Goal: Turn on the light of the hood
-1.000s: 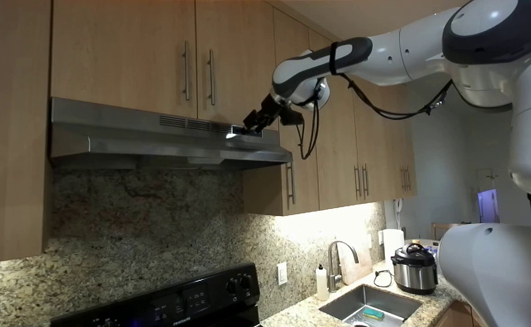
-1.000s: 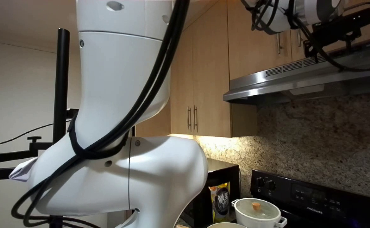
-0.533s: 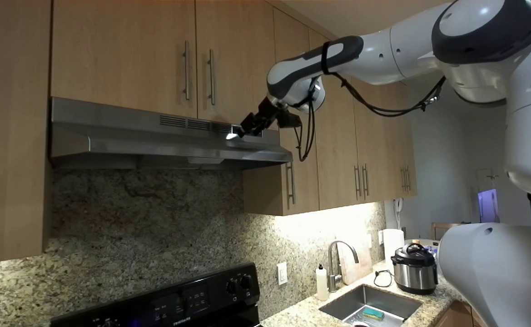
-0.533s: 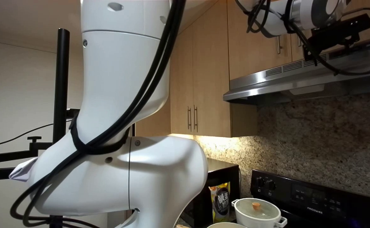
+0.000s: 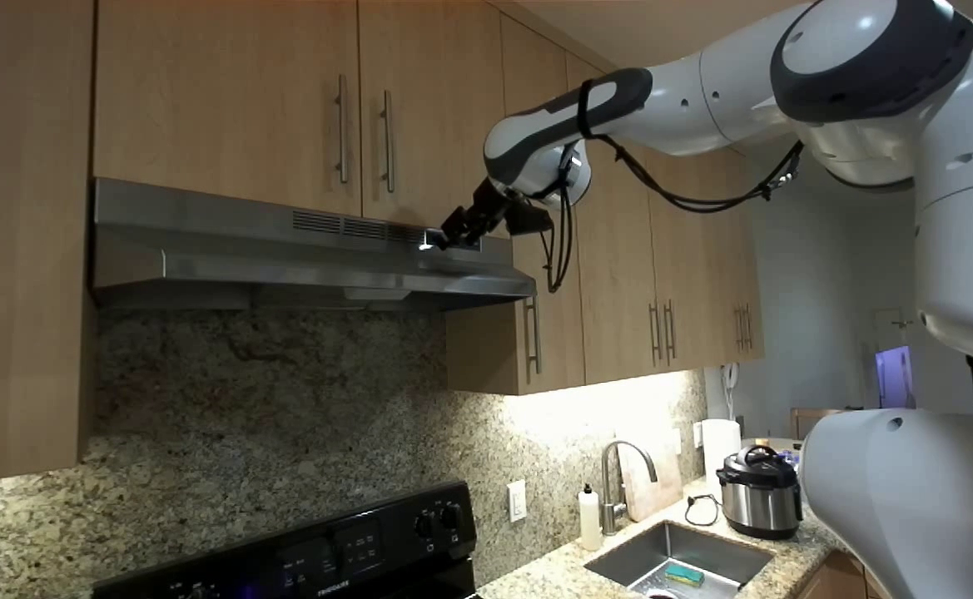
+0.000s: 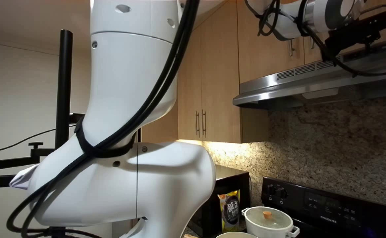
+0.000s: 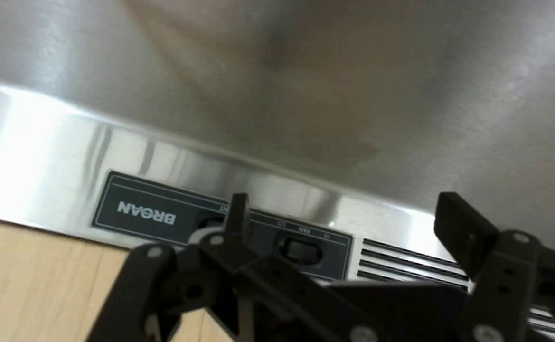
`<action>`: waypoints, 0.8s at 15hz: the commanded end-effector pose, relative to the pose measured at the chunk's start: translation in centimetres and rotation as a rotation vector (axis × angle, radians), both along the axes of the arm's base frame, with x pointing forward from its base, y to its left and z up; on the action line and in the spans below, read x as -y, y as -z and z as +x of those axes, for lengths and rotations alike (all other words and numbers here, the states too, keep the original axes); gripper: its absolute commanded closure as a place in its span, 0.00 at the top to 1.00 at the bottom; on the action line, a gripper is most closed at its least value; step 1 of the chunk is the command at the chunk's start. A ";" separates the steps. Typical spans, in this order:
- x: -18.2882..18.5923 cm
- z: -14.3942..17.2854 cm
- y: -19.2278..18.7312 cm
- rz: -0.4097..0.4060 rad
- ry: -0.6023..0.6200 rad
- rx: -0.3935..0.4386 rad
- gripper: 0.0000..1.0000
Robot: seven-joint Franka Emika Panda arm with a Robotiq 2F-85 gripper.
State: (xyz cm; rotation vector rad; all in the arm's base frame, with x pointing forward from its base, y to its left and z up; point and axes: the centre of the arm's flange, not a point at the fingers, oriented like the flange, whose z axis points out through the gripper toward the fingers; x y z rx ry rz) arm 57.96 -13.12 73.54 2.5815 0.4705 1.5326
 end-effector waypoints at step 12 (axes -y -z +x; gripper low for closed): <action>0.6 4.1 -0.5 -0.063 0.004 0.022 1.00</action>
